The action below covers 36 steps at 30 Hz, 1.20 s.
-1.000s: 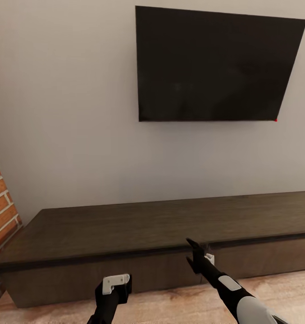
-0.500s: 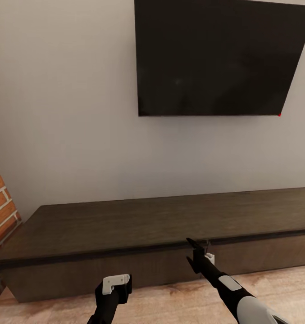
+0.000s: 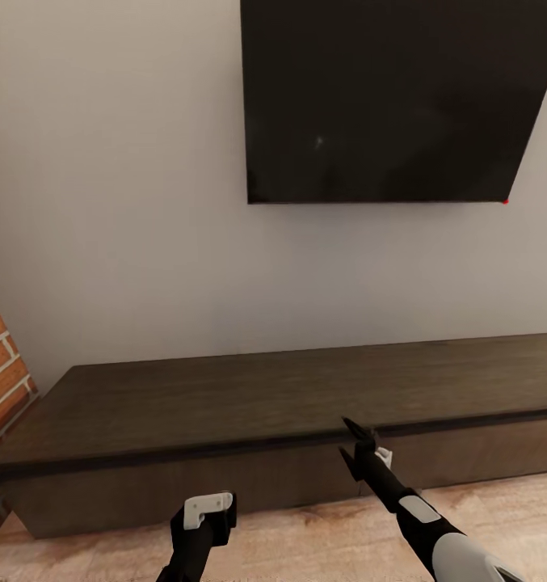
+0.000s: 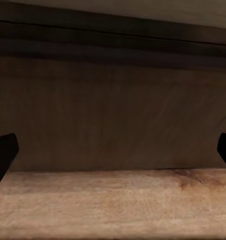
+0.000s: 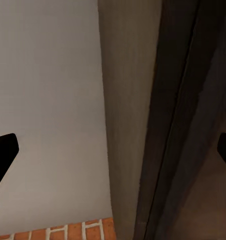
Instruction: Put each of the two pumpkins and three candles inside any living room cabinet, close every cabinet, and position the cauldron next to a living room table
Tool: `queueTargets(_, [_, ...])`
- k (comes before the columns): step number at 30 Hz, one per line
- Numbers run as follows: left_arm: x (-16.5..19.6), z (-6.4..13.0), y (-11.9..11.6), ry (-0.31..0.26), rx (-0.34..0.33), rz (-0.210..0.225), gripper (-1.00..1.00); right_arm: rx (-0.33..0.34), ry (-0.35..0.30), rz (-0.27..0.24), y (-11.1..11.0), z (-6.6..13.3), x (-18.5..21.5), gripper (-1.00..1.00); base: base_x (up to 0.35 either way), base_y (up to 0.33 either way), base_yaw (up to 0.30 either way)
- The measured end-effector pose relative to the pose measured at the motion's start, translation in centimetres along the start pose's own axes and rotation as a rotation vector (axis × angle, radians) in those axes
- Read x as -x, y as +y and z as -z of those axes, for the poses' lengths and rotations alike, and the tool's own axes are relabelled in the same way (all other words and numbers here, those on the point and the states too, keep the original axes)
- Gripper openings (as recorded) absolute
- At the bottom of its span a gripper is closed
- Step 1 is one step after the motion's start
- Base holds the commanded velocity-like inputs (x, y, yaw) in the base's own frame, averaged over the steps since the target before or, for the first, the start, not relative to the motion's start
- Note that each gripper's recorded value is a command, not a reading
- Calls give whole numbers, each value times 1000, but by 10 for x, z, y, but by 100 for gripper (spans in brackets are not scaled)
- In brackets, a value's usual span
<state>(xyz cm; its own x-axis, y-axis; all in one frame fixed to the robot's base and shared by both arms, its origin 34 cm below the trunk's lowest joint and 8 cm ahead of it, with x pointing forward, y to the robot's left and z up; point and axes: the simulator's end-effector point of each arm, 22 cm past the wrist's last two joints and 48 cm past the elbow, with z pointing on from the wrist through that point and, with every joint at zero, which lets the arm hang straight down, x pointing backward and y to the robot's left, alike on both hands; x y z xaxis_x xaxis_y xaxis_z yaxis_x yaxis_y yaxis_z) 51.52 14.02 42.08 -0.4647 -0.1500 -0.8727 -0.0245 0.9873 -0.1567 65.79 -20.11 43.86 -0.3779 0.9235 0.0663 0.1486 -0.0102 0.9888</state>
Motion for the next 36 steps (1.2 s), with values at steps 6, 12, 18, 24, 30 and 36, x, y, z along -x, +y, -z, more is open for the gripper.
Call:
queueTargets(6, [-11, -3, 2, 24, 4, 1, 100, -17, -1, -8, -13, 0, 1, 100, 0, 0, 0])
queueTargets(12, [-22, -6, 3, 50, 7, 2, 100, -34, -2, -17, -27, 0, 2, 100, 0, 0, 0])
queueTargets(18, [-34, -9, 5, 75, 11, 2, 100, -29, -4, -18, -36, 2, 6, 100, 0, 0, 0])
queueTargets(24, [-36, -9, 6, 79, 12, 2, 100, -5, 2, -5, -32, 4, 9, 100, 0, 0, 0])
queueTargets(30, [-36, -9, 6, 80, 12, 2, 100, 5, 5, 4, -29, 5, 11, 100, 0, 0, 0])
queueTargets(36, [-45, -11, 8, 100, 15, 3, 100, 7, 7, 1, -37, 6, 12, 100, 0, 0, 0])
